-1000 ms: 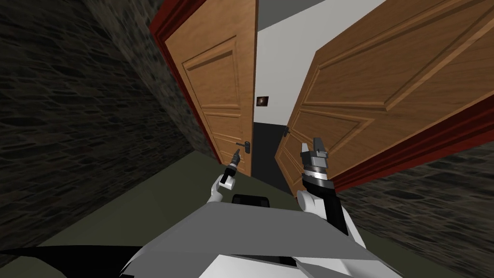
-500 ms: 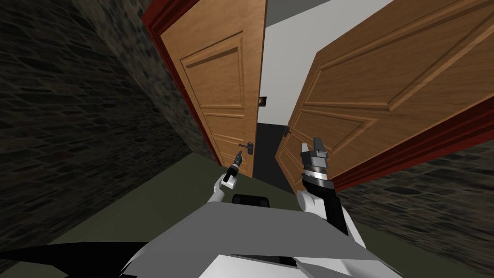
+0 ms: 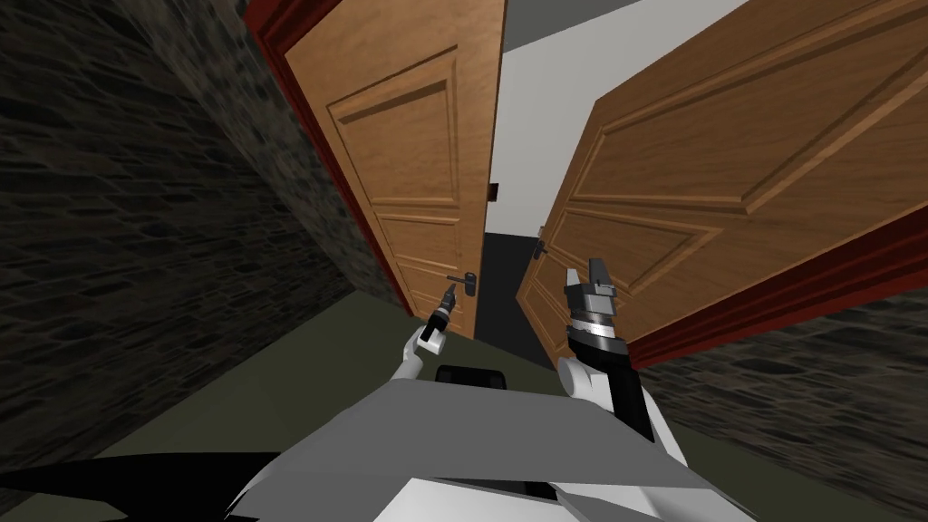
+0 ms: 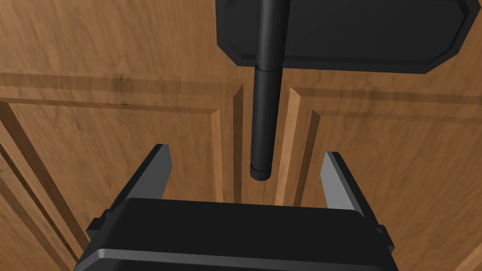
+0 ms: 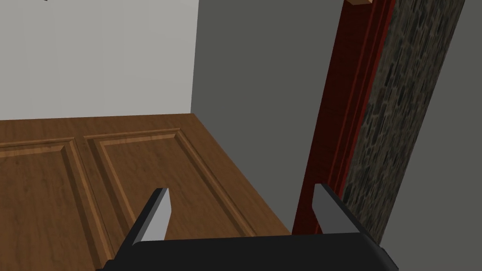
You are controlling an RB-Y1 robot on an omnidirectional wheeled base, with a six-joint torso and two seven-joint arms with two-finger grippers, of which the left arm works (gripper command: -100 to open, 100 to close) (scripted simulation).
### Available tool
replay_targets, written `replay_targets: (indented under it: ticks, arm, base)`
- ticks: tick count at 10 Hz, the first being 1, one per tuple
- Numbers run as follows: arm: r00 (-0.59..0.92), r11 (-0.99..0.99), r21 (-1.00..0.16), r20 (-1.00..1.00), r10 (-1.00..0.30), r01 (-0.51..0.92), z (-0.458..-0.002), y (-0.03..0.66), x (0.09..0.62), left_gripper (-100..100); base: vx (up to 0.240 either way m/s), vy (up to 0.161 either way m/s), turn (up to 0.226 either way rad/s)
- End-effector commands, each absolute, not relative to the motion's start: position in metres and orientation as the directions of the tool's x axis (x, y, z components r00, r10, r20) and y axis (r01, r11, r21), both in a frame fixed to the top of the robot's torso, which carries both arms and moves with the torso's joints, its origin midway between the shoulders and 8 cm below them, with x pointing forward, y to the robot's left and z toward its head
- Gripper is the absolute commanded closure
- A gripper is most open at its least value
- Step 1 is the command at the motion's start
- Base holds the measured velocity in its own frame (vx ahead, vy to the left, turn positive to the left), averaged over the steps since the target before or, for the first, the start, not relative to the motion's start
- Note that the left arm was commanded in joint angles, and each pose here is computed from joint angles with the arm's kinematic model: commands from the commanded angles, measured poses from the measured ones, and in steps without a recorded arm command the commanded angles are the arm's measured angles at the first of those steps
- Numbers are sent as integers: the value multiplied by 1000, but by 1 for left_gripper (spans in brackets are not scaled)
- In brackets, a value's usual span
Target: Push the door open
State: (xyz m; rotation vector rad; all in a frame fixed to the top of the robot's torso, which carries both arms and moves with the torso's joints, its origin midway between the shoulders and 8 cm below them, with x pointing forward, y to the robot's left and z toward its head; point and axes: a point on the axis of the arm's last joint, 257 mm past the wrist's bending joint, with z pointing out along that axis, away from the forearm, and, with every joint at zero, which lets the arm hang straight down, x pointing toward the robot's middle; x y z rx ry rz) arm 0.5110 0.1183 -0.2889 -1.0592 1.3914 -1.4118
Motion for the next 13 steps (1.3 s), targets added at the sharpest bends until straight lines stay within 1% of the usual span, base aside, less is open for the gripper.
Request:
replay_targets:
  ticks: [1,4,6,7,12,13]
  arm:
    - [-260,-4,-1000,-1,-966,15,-290,120,513,-100]
    - [-252,-5,-1000,1,-968,15,-292,122,517,-100]
    - [-251,-5,-1000,1,-968,14,-292,122,517,-100]
    - [-251,-5,-1000,1,-968,14,-292,122,517,100]
    - [-251,-5,-1000,1,-968,14,-292,122,517,100]
    - [-240,-3,-1000,-2,-971,19,-290,128,521,100]
  base:
    - [195,-50,-33]
    - [203,-57,-30]
    - [120,-38,-12]
    - [-8,1,4]
    - [-7,3,-5]
    - [105,-59,29]
